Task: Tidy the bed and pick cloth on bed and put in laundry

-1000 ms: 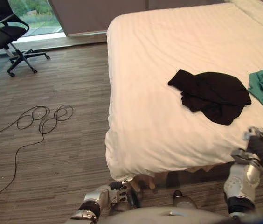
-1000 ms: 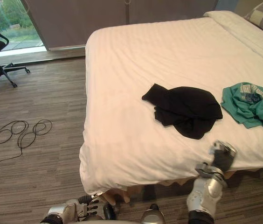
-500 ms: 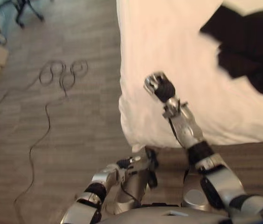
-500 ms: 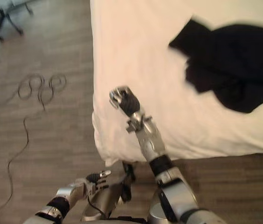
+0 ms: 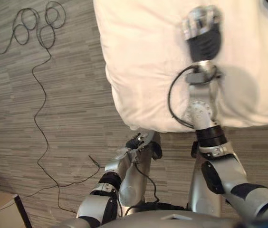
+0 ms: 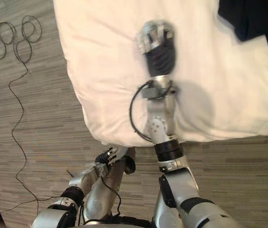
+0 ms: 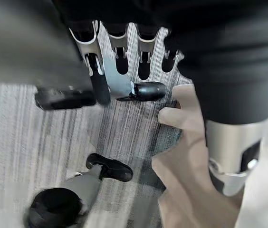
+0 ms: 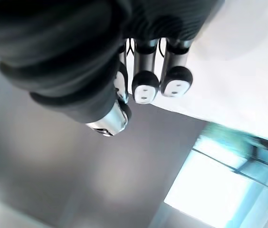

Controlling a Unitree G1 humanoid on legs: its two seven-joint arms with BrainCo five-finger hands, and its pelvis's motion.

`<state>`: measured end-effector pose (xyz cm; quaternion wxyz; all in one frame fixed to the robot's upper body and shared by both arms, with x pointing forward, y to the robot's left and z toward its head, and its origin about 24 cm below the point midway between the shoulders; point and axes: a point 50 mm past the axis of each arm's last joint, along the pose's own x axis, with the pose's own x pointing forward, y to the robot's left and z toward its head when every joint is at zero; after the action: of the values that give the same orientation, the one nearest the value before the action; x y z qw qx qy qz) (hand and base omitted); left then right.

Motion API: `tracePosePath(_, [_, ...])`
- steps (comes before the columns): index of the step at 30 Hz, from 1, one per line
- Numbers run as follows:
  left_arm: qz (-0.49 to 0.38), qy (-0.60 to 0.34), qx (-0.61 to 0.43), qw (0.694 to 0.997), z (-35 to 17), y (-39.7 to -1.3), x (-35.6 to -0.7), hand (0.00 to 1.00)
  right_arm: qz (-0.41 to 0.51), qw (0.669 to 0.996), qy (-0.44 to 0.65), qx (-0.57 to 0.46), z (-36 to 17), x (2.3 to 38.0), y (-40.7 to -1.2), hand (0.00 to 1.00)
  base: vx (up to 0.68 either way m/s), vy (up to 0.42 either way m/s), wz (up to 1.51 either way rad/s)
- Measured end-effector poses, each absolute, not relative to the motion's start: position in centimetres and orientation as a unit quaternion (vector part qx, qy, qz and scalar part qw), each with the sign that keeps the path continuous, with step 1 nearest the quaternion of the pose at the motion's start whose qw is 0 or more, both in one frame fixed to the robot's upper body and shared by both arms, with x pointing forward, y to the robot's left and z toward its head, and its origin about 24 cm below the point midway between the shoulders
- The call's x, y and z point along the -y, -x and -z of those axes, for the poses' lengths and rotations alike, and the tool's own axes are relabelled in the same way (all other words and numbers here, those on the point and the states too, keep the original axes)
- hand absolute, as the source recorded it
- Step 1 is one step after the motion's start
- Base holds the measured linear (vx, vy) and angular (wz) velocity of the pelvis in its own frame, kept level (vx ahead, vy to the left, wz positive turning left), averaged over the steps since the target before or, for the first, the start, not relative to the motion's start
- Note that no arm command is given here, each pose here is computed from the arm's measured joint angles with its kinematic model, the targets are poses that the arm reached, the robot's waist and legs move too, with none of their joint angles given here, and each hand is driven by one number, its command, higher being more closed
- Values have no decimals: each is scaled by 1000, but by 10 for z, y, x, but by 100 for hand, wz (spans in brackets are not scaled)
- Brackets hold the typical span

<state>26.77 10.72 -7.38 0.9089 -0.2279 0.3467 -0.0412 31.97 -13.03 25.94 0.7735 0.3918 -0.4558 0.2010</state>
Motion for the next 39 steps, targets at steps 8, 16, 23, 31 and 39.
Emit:
tracePosePath(8, [21,296,-398,868,75,-266,-99,0,14,775,-376,508,-193,285,-277,100,7,17,-39])
tracePosePath(16, [18,302,-413,859,79,-263,-102,0,194,831,-404,331,-65,337,-235,100,53,-53,-35])
tracePosePath(23, [15,294,-437,850,93,-249,-111,0,225,897,-326,197,-19,336,-216,0,19,0,5])
tracePosePath(31, [-21,213,-507,835,132,-186,-144,0,120,962,-119,-215,98,251,-152,0,142,-4,36])
tracePosePath(39, [-41,157,-568,807,156,-131,-156,0,128,896,-113,-411,149,202,-80,0,108,16,19])
